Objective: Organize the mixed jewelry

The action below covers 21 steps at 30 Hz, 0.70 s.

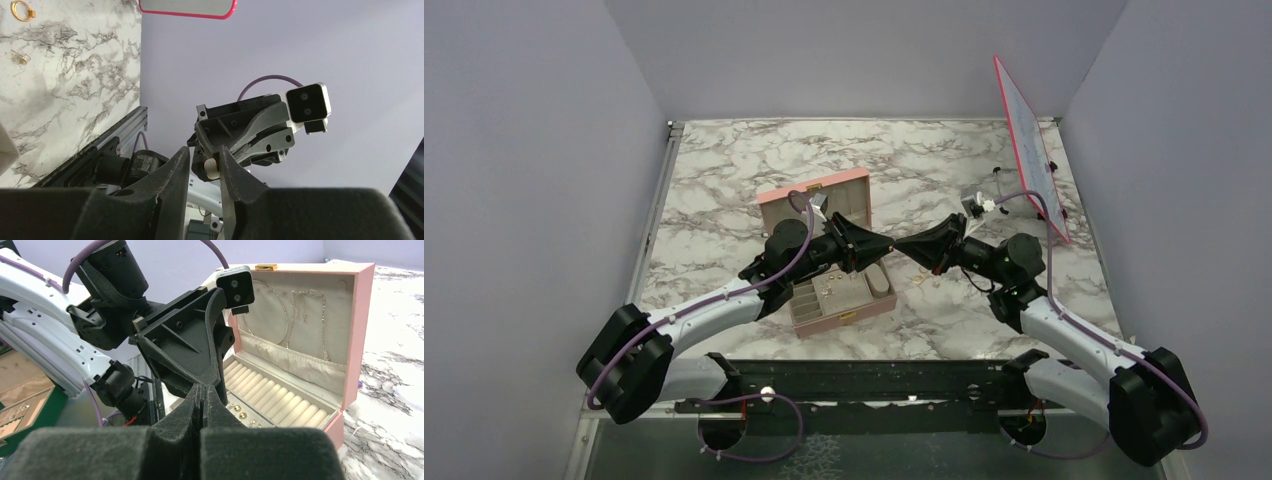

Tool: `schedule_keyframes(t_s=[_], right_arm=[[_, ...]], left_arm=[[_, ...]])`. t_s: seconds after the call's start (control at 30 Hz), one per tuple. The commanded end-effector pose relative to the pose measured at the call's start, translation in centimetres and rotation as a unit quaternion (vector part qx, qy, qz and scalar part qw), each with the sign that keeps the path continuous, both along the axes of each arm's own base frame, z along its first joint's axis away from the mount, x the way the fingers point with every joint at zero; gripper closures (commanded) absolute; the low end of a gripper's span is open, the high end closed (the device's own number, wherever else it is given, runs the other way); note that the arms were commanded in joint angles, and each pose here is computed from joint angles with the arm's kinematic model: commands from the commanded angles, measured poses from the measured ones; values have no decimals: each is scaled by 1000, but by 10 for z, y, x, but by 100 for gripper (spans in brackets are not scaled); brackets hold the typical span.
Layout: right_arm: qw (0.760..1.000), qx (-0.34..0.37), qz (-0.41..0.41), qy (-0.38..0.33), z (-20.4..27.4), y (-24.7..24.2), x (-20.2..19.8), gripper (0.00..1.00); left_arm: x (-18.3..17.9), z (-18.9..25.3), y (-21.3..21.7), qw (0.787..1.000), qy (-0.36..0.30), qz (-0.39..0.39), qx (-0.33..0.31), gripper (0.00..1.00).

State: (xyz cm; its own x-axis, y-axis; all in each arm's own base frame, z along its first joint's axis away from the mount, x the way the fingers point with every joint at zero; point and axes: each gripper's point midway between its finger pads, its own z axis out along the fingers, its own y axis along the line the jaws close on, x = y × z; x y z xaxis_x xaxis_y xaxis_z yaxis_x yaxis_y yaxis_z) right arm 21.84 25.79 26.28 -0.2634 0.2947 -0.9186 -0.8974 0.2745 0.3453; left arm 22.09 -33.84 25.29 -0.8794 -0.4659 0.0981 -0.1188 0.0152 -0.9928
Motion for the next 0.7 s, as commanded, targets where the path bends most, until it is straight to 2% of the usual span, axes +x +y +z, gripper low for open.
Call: schedule_keyframes(t_s=[0.0,0.33,0.67], right_arm=[[1000,2,7,-21,-1,2,-3,99],[1000,0,4,-25,-4,2,-1,99],[1000,-2,-4,-27,-8,1,2,99]], left_arm=[[-10,19,-4,999,-4,-25,-35,71],[-13,24,-3,998,10,-31,-56,69],[-15,22,-1,998,16,-31,-61,79]])
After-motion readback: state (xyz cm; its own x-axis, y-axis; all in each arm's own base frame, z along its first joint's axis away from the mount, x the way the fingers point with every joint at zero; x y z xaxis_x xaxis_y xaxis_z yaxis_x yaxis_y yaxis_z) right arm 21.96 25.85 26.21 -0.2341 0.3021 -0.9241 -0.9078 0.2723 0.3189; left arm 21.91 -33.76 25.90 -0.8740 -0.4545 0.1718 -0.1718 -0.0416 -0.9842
